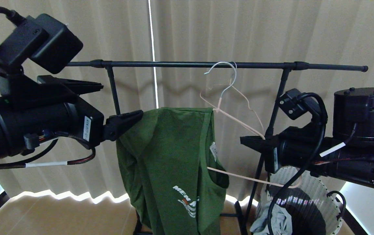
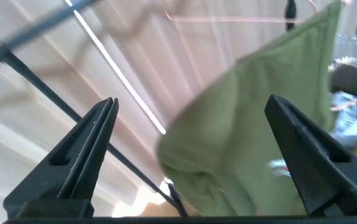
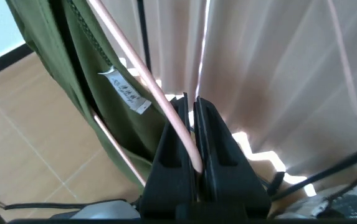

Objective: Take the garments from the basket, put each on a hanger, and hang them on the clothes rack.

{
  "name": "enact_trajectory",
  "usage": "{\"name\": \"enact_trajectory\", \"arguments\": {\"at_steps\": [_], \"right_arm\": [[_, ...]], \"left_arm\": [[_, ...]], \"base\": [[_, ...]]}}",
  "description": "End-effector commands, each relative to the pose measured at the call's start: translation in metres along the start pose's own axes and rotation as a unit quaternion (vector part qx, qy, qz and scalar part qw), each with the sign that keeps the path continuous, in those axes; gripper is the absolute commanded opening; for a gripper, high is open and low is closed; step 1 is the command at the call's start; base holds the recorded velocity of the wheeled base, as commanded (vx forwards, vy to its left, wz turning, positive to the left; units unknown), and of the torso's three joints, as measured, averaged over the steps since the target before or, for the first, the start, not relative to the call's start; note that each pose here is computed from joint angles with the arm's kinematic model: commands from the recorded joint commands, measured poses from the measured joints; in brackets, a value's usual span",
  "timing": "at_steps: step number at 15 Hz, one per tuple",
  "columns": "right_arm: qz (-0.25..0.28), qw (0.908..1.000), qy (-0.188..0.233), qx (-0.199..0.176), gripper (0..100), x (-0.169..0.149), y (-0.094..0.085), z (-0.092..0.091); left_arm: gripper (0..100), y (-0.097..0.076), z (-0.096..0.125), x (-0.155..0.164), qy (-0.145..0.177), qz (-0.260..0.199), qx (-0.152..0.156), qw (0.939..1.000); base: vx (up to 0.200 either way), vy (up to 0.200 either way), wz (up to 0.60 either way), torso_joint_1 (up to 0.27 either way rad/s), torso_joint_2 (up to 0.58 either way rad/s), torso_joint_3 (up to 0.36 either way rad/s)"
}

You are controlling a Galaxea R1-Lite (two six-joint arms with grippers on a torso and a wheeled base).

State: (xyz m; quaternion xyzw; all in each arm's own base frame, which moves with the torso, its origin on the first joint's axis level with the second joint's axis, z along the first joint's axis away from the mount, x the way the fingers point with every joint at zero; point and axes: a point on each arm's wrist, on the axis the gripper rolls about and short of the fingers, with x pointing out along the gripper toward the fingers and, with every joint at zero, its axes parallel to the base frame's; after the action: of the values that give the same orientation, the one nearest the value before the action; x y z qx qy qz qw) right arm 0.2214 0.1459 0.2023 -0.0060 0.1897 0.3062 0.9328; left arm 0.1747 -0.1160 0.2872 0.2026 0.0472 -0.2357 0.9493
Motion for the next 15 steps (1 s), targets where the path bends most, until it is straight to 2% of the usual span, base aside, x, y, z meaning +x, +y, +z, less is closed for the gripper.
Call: {"name": "enact_trajectory", "arguments": {"at_steps": [1,3,6,9,12,15], "right_arm": [[-0.006,1.0,-0.002,-0.005,0,-0.003,-0.003,-0.001],[-0.014,0.9998,-0.001,-0.013,0,-0.005,-0.008,-0.001],[-0.015,0.9997,0.002,-0.017,0,-0.005,-0.009,-0.004],[-0.014,0.9997,0.006,-0.017,0,-0.005,-0.008,-0.006],[-0.012,0.9998,0.006,-0.018,0,-0.004,-0.008,-0.005],[-0.008,0.9998,0.007,-0.017,0,-0.002,-0.008,-0.005]], "left_arm": [[100,-0.001,-0.004,0.002,0.006,0.0,0.008,0.9999],[100,0.001,-0.005,0.005,0.006,-0.009,0.019,0.9998],[100,0.016,-0.01,0.015,0.011,-0.011,0.058,0.9982],[100,0.014,-0.013,0.026,0.009,-0.026,0.061,0.9978],[100,0.013,-0.02,0.05,0.014,-0.023,0.085,0.996],[100,0.009,-0.023,0.054,0.017,-0.033,0.108,0.9935]], "base": [[0.0,0.0,0.0,0.0,0.0,0.0],[0.0,0.0,0.0,0.0,0.0,0.0],[0.0,0.0,0.0,0.0,0.0,0.0],[0.0,0.0,0.0,0.0,0.0,0.0],[0.0,0.0,0.0,0.0,0.0,0.0],[0.0,0.0,0.0,0.0,0.0,0.0]]}}
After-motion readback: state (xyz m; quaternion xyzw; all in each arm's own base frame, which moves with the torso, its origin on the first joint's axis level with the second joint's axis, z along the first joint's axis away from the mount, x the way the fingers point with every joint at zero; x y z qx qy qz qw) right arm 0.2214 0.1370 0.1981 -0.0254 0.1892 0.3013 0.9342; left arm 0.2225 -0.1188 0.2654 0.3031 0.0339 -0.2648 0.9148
